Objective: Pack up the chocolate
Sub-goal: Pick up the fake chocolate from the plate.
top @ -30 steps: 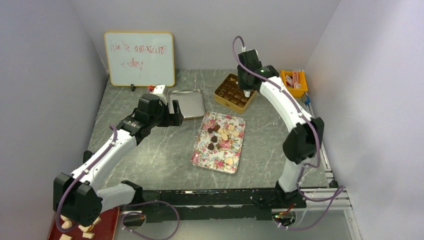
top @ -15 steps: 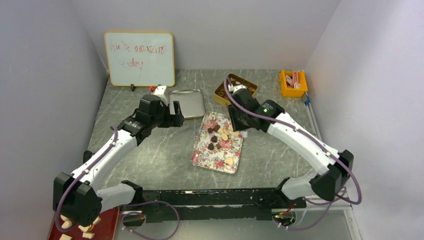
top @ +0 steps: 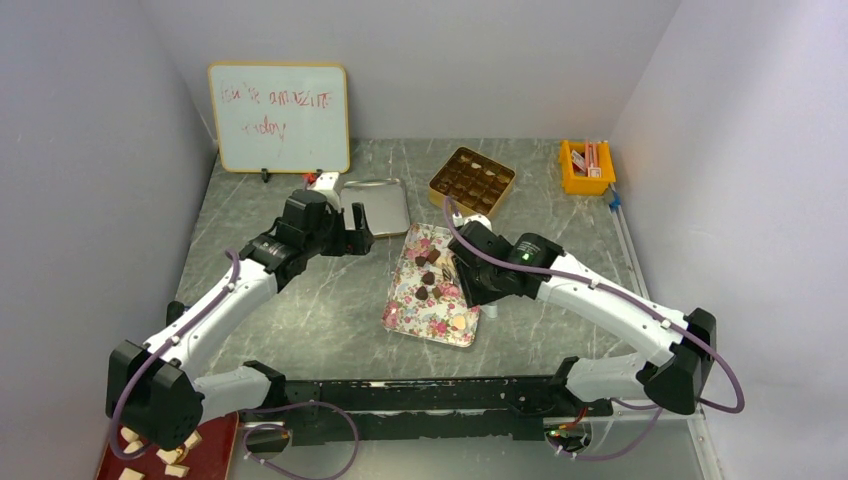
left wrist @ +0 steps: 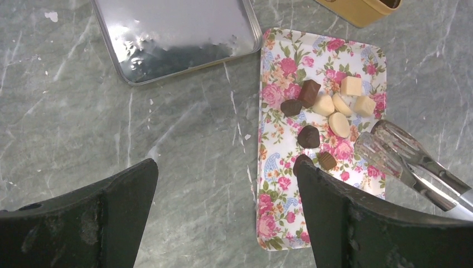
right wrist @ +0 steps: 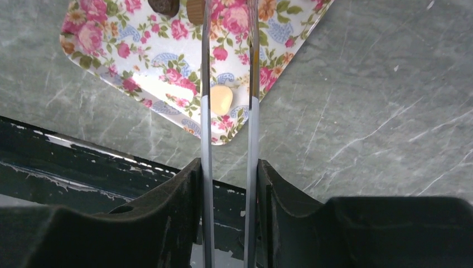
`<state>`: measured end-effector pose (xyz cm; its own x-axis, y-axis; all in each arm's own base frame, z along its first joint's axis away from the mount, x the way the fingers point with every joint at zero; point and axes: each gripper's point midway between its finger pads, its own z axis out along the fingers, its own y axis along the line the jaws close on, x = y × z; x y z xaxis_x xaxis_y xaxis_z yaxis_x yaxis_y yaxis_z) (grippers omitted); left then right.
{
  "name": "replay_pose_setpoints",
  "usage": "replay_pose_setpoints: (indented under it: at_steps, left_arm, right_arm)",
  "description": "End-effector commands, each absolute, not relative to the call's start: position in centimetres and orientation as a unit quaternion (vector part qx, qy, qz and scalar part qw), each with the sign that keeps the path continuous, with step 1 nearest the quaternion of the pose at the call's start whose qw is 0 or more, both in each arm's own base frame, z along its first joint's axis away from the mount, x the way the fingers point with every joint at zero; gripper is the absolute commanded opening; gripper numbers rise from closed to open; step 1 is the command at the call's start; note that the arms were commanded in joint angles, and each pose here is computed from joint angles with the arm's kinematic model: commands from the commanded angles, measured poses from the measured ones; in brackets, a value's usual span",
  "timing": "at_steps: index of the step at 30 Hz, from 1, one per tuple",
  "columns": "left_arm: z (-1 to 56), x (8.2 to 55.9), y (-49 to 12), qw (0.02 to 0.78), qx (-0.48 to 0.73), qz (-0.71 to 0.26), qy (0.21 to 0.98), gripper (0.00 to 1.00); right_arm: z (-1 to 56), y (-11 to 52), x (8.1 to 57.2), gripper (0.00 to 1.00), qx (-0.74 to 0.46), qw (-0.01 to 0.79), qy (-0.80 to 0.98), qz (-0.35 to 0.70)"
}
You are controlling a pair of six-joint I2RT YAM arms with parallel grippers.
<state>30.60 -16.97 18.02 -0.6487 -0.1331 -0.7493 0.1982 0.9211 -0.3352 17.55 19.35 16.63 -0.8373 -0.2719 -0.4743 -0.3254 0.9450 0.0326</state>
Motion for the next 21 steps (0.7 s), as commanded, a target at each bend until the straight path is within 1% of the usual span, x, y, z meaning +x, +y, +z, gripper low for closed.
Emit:
replay_pose_setpoints:
  at_steps: [1, 21]
  left_arm:
    - [18.7, 31.0, -17.5, 0.429, 0.013, -0.207, 0.879, 1.00]
    - [18.6, 31.2, -17.0, 0.432, 0.009, -0.194, 0.881, 1.00]
  right_arm:
    - [16.9, 19.5, 17.2, 0.41, -0.143, 0.243, 0.957, 0.069]
    - [14.2, 20.1, 17.5, 0.42, -0.151, 0.229, 0.960, 0.056]
